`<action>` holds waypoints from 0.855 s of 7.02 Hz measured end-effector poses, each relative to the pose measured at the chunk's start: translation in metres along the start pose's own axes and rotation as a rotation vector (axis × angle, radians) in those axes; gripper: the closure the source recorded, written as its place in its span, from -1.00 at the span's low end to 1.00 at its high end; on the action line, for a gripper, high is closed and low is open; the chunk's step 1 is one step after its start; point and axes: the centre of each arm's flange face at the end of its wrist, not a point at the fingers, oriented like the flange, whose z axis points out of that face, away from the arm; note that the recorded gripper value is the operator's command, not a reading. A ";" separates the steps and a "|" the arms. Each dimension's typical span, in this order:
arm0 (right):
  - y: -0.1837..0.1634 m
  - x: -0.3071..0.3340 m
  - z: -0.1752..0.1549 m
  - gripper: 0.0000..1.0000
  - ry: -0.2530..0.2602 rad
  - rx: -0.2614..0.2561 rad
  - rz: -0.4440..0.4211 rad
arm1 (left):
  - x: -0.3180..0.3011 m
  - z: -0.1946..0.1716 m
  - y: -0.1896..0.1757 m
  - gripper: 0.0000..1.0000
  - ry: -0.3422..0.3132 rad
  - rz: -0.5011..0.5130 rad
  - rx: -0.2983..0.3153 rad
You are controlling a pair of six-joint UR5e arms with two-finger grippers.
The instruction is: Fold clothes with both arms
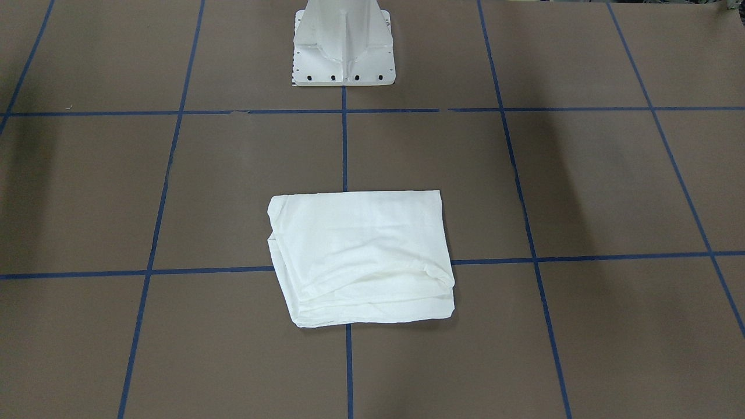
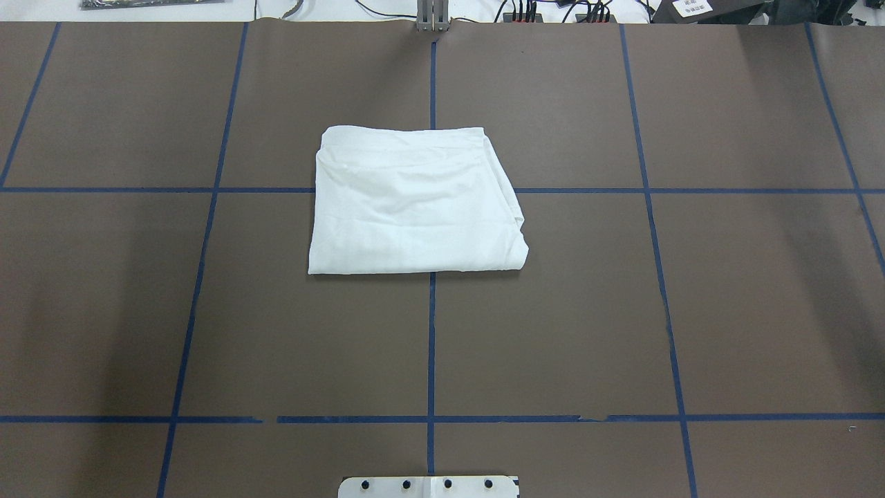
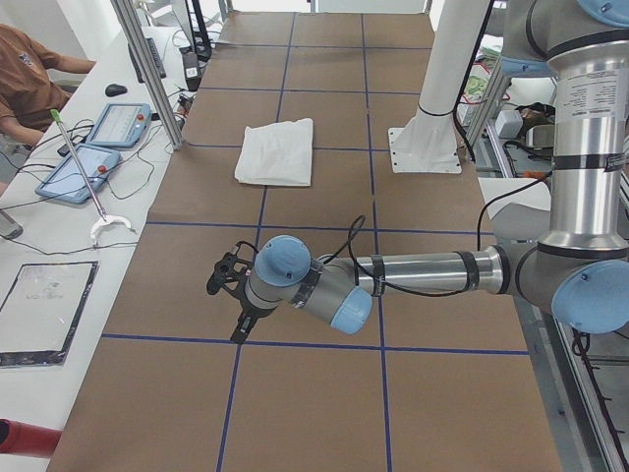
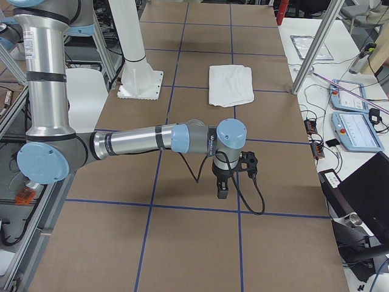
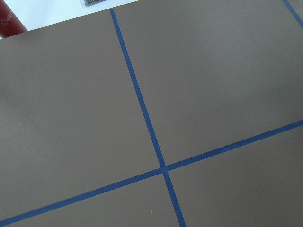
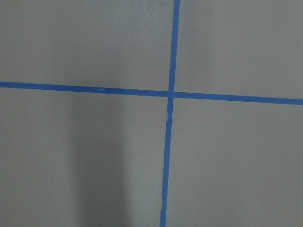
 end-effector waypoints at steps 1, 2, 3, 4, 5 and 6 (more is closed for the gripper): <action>-0.001 0.002 0.007 -1.00 -0.009 -0.013 0.005 | 0.008 -0.004 0.002 -1.00 0.001 -0.017 0.003; -0.003 0.003 0.012 -1.00 -0.012 -0.023 0.011 | 0.015 -0.006 0.004 -1.00 0.000 -0.041 -0.001; -0.005 0.003 0.014 -1.00 -0.014 -0.028 0.014 | 0.017 -0.005 0.006 -1.00 -0.004 -0.057 -0.010; -0.007 0.002 0.014 -1.00 -0.016 -0.027 0.014 | 0.018 -0.004 0.007 -1.00 -0.012 -0.063 -0.014; -0.008 0.000 0.012 -1.00 -0.018 -0.024 0.011 | 0.018 -0.004 0.008 -1.00 -0.019 -0.063 -0.014; -0.009 -0.001 0.011 -1.00 -0.018 -0.018 0.006 | 0.017 -0.003 0.010 -1.00 -0.023 -0.065 -0.015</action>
